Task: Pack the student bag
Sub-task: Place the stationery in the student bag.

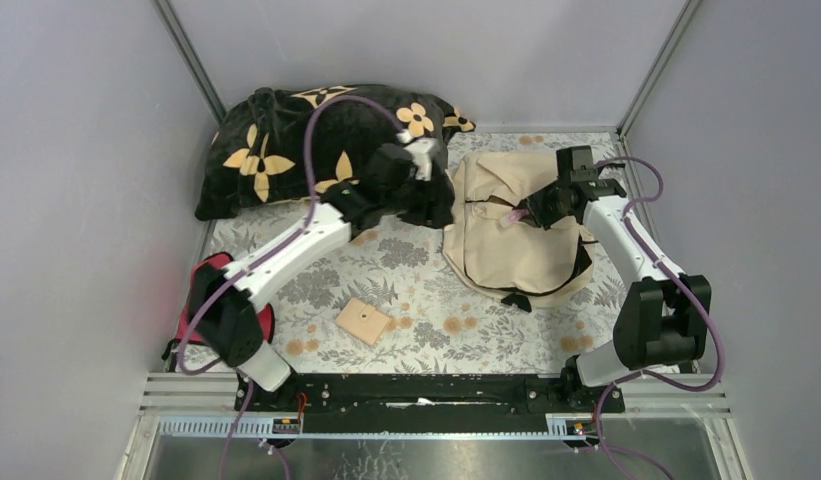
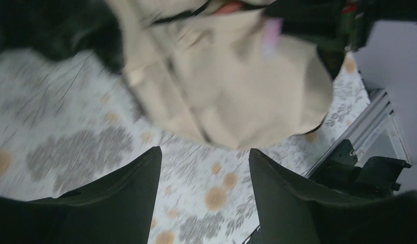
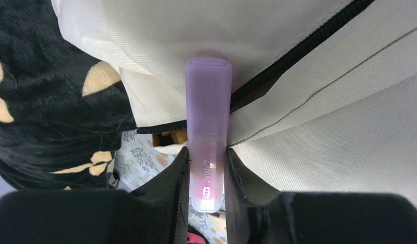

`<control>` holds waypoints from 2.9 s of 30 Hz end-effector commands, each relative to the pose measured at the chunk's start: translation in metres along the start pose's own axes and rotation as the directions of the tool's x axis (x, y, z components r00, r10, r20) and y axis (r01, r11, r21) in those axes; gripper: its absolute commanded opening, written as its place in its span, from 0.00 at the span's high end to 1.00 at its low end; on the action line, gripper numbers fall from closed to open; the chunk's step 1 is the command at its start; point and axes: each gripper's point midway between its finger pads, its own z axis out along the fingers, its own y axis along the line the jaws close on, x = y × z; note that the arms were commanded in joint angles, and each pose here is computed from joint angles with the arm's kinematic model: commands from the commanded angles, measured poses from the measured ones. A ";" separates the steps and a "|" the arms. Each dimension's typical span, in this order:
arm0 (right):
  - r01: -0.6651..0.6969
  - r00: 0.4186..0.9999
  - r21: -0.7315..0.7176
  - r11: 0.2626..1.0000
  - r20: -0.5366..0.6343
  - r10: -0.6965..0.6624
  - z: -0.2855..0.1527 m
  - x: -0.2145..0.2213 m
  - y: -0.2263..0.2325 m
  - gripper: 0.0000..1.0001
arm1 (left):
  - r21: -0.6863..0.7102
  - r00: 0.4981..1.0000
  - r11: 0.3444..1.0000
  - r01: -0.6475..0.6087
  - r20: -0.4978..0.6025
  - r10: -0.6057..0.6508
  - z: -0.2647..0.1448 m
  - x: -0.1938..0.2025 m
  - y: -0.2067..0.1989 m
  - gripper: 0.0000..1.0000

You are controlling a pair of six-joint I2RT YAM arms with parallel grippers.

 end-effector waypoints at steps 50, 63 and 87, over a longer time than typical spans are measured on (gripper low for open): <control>0.240 0.969 -0.122 0.963 -0.036 -0.246 -0.077 0.008 -0.047 1.00 | -0.131 0.938 0.951 -0.282 0.169 0.301 0.179 -0.088 -0.028 0.36; 0.228 0.970 -0.135 0.964 -0.057 -0.237 -0.073 0.011 -0.047 1.00 | -0.092 0.939 0.958 -0.272 0.193 0.285 0.188 -0.092 -0.036 0.61; 0.283 0.883 -0.314 0.906 -0.284 -0.374 -0.070 0.050 -0.034 1.00 | 0.087 0.947 0.954 -0.286 0.178 0.268 0.117 -0.063 -0.100 1.00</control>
